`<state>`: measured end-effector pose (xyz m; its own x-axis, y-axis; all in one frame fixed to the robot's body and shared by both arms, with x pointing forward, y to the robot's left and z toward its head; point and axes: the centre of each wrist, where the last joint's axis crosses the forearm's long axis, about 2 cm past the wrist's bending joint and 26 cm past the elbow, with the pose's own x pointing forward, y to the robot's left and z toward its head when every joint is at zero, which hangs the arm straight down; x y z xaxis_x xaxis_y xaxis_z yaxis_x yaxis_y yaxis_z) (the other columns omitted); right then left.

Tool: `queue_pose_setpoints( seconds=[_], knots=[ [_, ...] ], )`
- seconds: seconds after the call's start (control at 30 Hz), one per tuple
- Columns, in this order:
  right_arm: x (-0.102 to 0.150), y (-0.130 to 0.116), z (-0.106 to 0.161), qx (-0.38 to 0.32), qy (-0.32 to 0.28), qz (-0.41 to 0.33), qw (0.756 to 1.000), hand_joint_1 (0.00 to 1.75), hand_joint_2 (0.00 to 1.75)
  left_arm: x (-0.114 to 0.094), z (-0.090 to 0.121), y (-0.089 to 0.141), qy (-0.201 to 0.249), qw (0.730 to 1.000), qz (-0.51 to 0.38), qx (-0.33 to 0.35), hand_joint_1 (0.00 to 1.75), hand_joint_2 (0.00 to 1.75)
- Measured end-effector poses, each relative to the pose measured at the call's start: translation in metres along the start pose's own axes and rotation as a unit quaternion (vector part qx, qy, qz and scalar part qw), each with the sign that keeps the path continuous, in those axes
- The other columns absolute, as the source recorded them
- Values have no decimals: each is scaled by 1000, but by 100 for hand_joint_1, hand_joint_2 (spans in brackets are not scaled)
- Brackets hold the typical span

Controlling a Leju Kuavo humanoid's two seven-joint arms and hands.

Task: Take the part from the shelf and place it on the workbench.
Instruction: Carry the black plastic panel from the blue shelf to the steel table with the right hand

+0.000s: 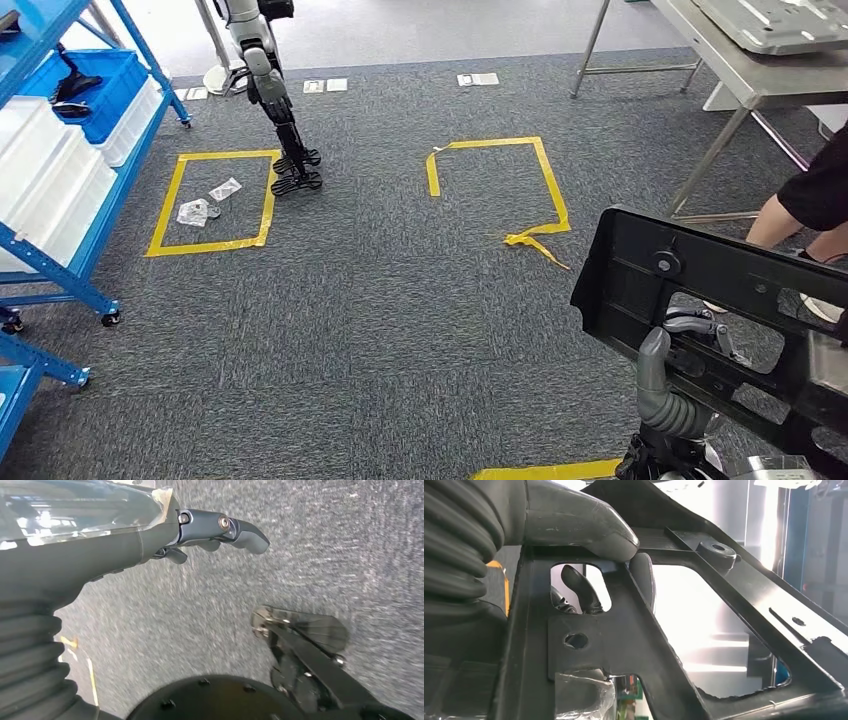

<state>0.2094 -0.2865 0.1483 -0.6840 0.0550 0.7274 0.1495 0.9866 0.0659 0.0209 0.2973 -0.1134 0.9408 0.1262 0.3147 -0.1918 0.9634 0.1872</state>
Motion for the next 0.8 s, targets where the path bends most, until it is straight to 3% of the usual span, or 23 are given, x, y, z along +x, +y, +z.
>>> queue_pose_setpoints(
  seconds=[0.17, 0.8],
  knots=[
    [0, 2, 2, -5, 4, -6, 1000, 175, 175, -2, 0, 4, 17, 1000, -12, 0, 0, 175],
    [3, 4, 3, -12, 0, 6, 1000, 175, 175, 4, 1, -8, 8, 1000, 2, -6, 0, 175]
  ],
)
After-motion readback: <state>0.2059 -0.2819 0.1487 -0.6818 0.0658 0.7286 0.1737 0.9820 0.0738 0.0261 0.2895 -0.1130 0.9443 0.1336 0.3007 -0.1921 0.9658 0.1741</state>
